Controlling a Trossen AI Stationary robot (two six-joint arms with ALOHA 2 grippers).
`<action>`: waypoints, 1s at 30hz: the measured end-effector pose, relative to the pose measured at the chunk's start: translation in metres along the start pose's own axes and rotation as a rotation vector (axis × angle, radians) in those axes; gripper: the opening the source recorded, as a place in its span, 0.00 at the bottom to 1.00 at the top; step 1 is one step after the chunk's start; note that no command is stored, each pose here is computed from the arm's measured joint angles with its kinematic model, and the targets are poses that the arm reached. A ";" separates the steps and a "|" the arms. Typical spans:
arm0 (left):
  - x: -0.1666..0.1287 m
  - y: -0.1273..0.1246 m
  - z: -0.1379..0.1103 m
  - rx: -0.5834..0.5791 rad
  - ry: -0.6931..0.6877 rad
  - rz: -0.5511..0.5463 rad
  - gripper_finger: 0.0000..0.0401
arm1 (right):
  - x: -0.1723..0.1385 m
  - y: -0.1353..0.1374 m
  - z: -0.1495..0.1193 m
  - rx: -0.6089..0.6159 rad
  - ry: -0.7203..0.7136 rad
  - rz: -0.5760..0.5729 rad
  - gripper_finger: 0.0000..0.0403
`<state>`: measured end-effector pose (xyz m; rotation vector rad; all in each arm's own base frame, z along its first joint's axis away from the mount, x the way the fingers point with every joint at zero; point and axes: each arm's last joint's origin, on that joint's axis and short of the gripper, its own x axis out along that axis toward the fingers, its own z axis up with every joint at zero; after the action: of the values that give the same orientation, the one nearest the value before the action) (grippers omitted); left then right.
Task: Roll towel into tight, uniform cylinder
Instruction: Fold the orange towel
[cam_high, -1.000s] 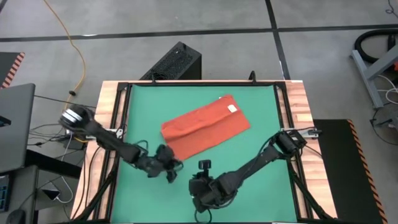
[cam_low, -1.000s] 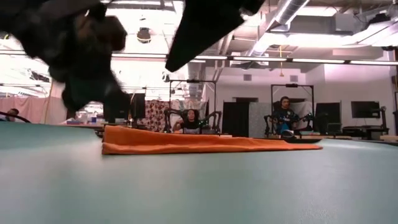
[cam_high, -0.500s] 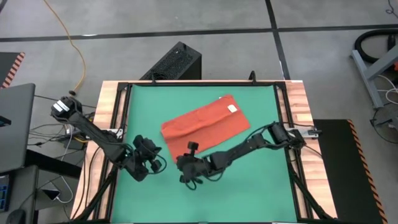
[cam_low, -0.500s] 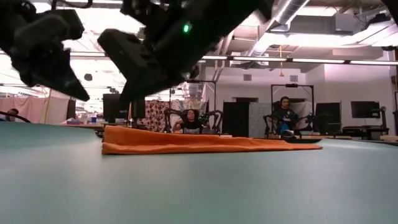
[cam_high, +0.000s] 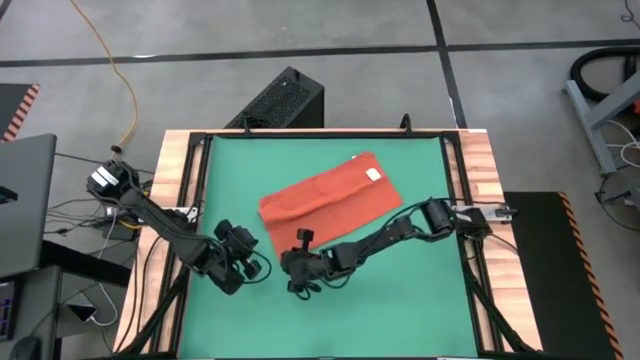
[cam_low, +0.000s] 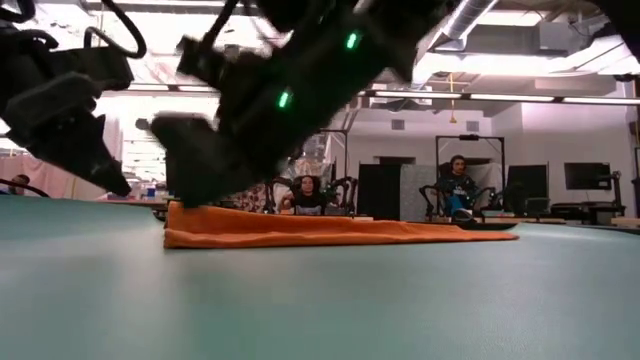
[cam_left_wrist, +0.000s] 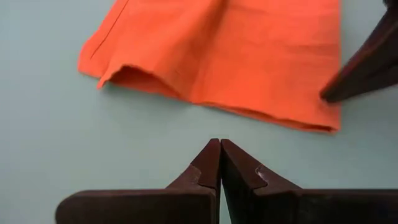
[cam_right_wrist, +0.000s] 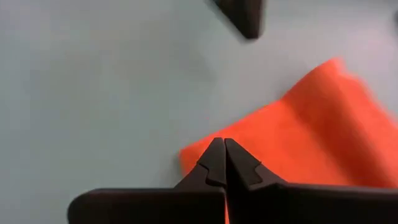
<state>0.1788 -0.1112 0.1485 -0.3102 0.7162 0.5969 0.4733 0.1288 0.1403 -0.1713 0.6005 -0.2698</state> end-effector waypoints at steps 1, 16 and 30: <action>0.001 0.000 -0.001 -0.003 0.007 0.003 0.00 | 0.001 0.000 -0.003 -0.012 0.017 -0.003 0.02; 0.003 0.000 -0.004 0.007 0.039 0.008 0.00 | 0.006 0.013 -0.021 0.044 0.097 0.056 0.02; 0.002 -0.002 -0.003 0.110 0.036 -0.008 0.00 | -0.073 0.074 -0.028 0.013 0.332 0.203 0.02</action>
<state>0.1796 -0.1130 0.1446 -0.2223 0.7795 0.5433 0.4141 0.2191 0.1394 -0.0518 0.9389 -0.1051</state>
